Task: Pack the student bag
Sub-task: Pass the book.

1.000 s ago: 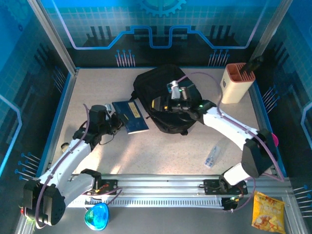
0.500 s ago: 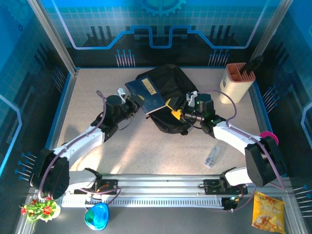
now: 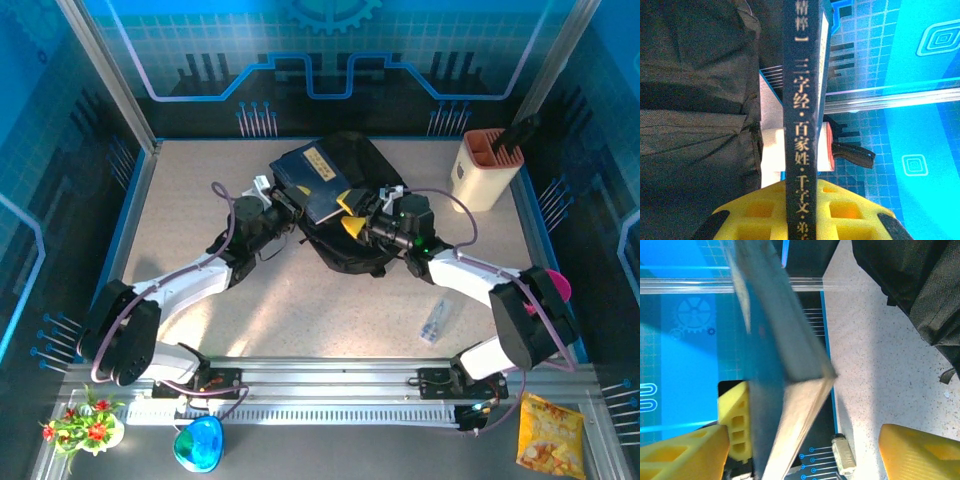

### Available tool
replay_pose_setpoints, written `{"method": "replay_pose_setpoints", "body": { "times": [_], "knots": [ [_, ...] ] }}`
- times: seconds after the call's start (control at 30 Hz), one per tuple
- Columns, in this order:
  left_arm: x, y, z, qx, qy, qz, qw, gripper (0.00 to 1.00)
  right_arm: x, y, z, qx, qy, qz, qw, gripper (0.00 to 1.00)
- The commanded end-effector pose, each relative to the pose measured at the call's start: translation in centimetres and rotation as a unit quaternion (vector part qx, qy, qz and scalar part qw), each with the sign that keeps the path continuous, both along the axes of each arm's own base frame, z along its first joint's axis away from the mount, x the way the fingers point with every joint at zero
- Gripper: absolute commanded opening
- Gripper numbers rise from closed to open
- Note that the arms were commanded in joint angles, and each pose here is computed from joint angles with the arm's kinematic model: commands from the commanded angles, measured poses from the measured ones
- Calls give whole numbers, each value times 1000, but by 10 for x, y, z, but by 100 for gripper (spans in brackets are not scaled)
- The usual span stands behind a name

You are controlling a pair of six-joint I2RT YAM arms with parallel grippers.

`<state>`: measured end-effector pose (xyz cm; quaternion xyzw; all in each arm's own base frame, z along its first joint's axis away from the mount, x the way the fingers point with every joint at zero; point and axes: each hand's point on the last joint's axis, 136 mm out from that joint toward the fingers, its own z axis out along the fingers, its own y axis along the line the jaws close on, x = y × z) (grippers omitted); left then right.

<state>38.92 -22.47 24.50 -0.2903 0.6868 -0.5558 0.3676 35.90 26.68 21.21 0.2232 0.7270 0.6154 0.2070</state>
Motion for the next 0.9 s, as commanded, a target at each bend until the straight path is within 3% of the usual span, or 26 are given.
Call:
{"method": "replay_pose_setpoints", "body": {
  "times": [0.0, 0.47, 0.6, 0.73, 0.87],
  "knots": [
    [6, -5, 43, -39, -60, 5, 997, 0, 8, 18, 27, 29, -38, 0, 999, 74],
    [6, -5, 40, -36, -62, 2, 997, 0, 16, 37, 29, 73, -55, 15, 996, 48],
    [5, -5, 34, -31, -54, 4, 998, 1, 15, 36, 32, 70, -65, 17, 995, 29],
    [3, -3, 24, 3, -40, 3, 999, 25, 14, 23, 29, 35, -73, 8, 997, 11],
    [-1, -2, 5, 90, -12, -11, 996, 50, 15, -6, 26, -9, -85, -14, 996, 1]
  ]
}}
